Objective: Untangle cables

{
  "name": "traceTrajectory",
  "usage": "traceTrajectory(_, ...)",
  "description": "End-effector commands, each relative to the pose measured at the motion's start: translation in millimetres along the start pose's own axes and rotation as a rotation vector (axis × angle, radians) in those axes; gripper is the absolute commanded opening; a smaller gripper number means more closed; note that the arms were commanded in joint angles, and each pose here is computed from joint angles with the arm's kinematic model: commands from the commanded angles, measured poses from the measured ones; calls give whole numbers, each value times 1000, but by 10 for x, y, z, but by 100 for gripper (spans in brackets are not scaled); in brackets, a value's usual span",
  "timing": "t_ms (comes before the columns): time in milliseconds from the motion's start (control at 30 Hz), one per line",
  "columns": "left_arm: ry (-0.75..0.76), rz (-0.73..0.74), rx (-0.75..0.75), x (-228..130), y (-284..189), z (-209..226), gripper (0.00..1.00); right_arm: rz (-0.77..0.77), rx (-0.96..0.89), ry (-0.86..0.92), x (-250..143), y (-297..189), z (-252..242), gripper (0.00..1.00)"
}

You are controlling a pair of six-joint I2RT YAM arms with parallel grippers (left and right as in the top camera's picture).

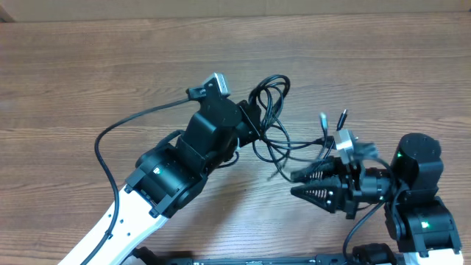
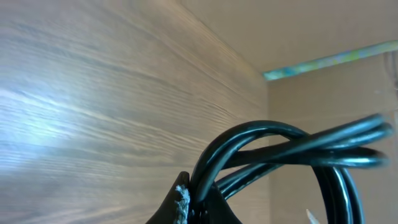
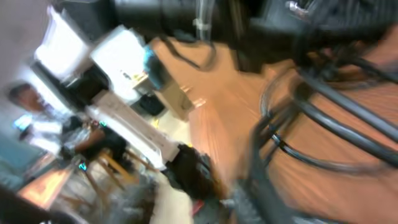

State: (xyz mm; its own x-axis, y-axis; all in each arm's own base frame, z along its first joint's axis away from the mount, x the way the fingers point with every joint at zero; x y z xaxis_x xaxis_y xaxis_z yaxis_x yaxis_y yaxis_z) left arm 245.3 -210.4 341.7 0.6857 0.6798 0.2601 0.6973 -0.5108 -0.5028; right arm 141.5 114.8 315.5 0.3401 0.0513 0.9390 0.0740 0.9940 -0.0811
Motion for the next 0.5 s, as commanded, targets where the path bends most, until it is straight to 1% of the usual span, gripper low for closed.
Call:
traceTrajectory(0,179,-62,10,91,-50,-29,4,24,-260,91,-17,-38,-202,50)
traceTrajectory(33,208,-64,13,93,-50,-26,4,29,-324,134,-44,-57,-262,63)
traceTrajectory(67,237,-67,16,97,-50,-25,4,31,-358,157,-58,-68,-293,89)
traceTrajectory(100,281,-75,22,106,-51,-21,4,32,-392,181,-72,-81,-323,100)
traceTrajectory(200,437,-78,30,111,-51,-20,4,34,-409,187,-78,-88,-338,100)
traceTrajectory(233,518,-77,33,111,-51,-19,4,34,-409,187,-78,-88,-338,100)
traceTrajectory(300,630,-71,44,107,-51,-6,4,34,-410,187,-79,-88,-339,100)
traceTrajectory(333,666,-68,49,105,-51,1,4,34,-411,188,-79,-89,-340,100)
traceTrajectory(433,797,-49,74,94,-52,44,4,16,-479,273,-87,-117,-400,100)
traceTrajectory(467,815,-46,78,92,-52,51,4,13,-478,284,-85,-117,-399,100)
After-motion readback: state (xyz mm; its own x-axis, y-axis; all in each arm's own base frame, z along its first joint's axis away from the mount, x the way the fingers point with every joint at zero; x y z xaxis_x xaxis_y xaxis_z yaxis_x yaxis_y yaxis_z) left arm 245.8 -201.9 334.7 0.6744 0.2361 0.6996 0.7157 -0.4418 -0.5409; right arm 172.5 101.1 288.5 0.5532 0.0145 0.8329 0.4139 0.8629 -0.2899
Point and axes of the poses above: each gripper's point midway between its finger pads, its own y axis out along the fingers, its own z axis along the line the jaws close on, x = y × z, the point moved 7 cm from there along -y, back along the fingers, and after that the axes turned 12 degrees about -y, right-handed, at the moved point
